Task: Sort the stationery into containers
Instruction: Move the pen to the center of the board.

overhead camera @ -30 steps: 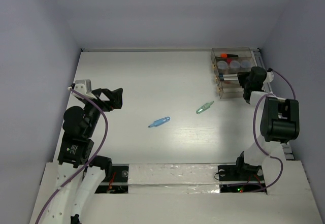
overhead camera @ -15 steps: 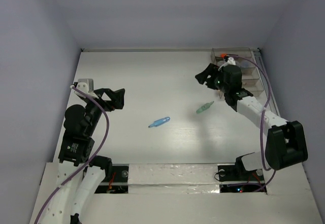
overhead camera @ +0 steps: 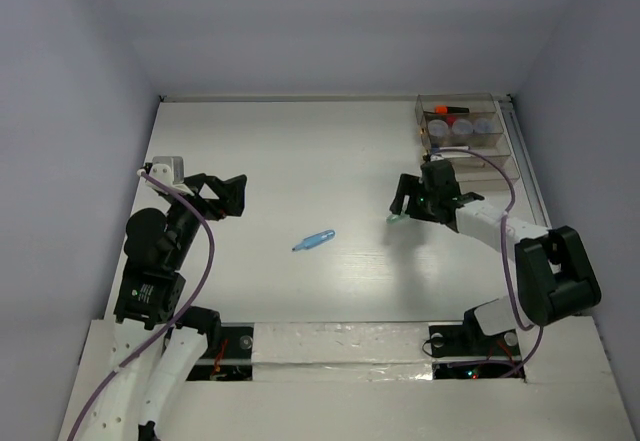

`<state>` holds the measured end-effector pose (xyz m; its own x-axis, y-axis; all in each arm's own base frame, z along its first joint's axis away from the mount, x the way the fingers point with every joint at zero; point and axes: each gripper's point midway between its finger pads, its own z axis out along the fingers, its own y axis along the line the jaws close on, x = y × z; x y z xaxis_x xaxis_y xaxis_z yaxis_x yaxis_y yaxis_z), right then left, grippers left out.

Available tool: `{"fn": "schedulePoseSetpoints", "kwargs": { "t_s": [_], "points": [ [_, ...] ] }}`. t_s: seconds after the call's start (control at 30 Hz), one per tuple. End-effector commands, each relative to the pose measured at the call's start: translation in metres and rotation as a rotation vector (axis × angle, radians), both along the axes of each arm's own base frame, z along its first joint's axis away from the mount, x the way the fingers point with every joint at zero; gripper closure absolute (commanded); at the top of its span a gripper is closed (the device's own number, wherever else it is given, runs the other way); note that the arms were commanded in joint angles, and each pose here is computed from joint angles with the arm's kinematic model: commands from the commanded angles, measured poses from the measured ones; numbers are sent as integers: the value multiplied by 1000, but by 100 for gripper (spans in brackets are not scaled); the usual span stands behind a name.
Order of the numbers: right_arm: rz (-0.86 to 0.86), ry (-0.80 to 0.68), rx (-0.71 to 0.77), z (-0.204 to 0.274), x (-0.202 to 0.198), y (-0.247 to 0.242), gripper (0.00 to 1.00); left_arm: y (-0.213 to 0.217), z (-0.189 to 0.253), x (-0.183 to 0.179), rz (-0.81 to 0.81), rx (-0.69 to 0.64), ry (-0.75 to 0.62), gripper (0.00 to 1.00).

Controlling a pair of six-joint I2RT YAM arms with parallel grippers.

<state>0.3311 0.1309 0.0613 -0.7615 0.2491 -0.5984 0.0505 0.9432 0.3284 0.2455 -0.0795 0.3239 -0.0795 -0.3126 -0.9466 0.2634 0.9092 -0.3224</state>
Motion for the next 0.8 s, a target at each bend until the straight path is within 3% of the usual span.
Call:
{"fn": "schedulePoseSetpoints", "kwargs": {
  "t_s": [0.0,0.17,0.23,0.37,0.5,0.77],
  "points": [
    [37,15,-45,-11,0,8,20,-4,8,1,-19,-11,-43,1],
    [57,41,-79,-22,9,19,20,-4,7,1,-17,-9,-39,1],
    [52,33,-121,-27,16,18,25,-4,7,1,-16,-8,-37,1],
    [189,33,-210,-34,18,43,28,-4,7,2,-16,-8,-37,1],
    [327,33,-313,-41,22,68,28,-3,6,2,-14,-8,-36,1],
    [324,-1,-403,-32,22,71,25,-4,4,4,-14,-7,-26,1]
  ]
}}
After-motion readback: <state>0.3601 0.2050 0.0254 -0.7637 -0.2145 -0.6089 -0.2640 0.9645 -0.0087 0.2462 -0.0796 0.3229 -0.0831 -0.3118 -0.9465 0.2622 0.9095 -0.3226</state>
